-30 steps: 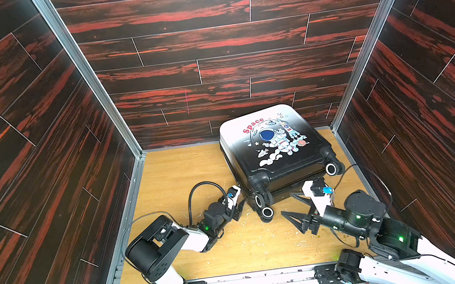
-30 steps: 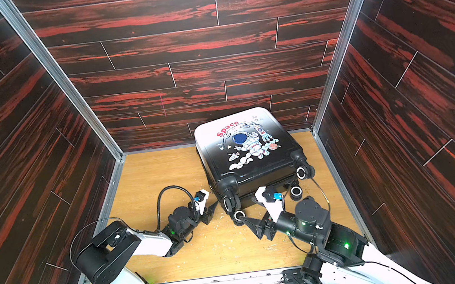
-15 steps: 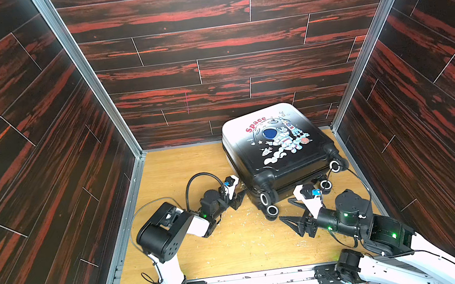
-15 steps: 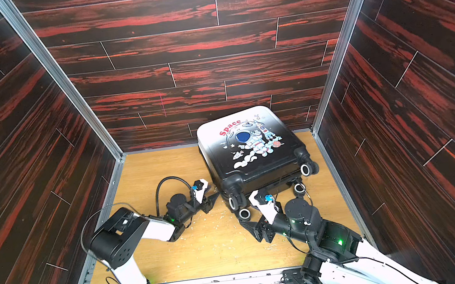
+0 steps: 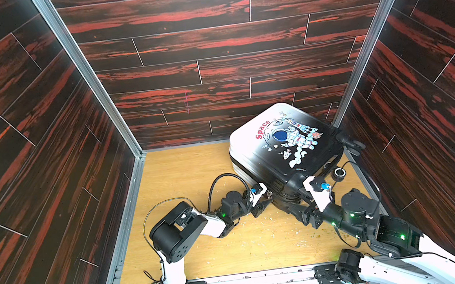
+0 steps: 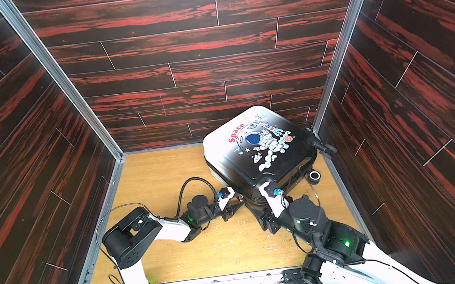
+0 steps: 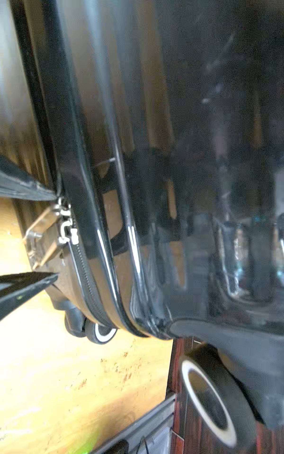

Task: Open the suitcase zippers
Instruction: Adjust the suitcase at the center of the board, then unzip the zipper on the suitcase.

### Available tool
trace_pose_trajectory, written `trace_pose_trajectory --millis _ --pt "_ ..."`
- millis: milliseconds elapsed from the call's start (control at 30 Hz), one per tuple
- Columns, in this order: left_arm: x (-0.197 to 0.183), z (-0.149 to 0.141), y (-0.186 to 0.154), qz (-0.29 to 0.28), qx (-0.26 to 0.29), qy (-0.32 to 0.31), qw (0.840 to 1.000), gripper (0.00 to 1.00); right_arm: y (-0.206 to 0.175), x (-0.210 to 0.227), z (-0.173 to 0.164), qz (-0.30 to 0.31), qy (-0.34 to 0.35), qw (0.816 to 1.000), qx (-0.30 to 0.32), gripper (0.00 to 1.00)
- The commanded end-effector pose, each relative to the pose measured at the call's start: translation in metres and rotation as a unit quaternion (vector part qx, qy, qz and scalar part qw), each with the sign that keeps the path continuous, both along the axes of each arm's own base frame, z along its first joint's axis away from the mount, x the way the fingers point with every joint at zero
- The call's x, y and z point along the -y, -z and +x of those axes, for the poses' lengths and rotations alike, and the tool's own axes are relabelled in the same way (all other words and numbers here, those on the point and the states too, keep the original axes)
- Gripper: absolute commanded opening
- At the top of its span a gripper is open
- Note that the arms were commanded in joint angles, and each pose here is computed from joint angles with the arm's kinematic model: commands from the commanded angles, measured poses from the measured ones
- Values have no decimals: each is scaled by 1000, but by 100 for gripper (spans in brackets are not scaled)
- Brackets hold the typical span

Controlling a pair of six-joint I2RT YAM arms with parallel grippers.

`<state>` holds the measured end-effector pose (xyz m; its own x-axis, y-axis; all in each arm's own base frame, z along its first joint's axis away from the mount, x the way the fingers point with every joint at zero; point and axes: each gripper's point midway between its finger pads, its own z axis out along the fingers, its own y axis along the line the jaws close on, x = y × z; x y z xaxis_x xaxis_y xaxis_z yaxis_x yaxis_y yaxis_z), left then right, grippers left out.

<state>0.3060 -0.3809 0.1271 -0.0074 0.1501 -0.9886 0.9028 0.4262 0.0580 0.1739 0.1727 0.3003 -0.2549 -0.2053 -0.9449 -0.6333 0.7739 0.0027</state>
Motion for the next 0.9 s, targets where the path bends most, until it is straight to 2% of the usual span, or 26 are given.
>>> trace_pose_trajectory --millis 0,167,367,533,867 --pt "-4 9 -17 -27 40 -22 999 42 -8 15 4 4 37 999 10 74" --pt "-4 4 -7 -21 34 -25 999 35 -6 18 5 10 46 999 9 74" --pt "-20 -6 3 -16 34 -57 998 37 -8 18 6 17 50 999 8 74" --pt "-5 -33 15 25 46 -29 998 36 -5 14 8 16 49 999 6 74" --pt "2 -6 12 5 54 -85 995 40 -6 12 7 26 45 999 0 74"
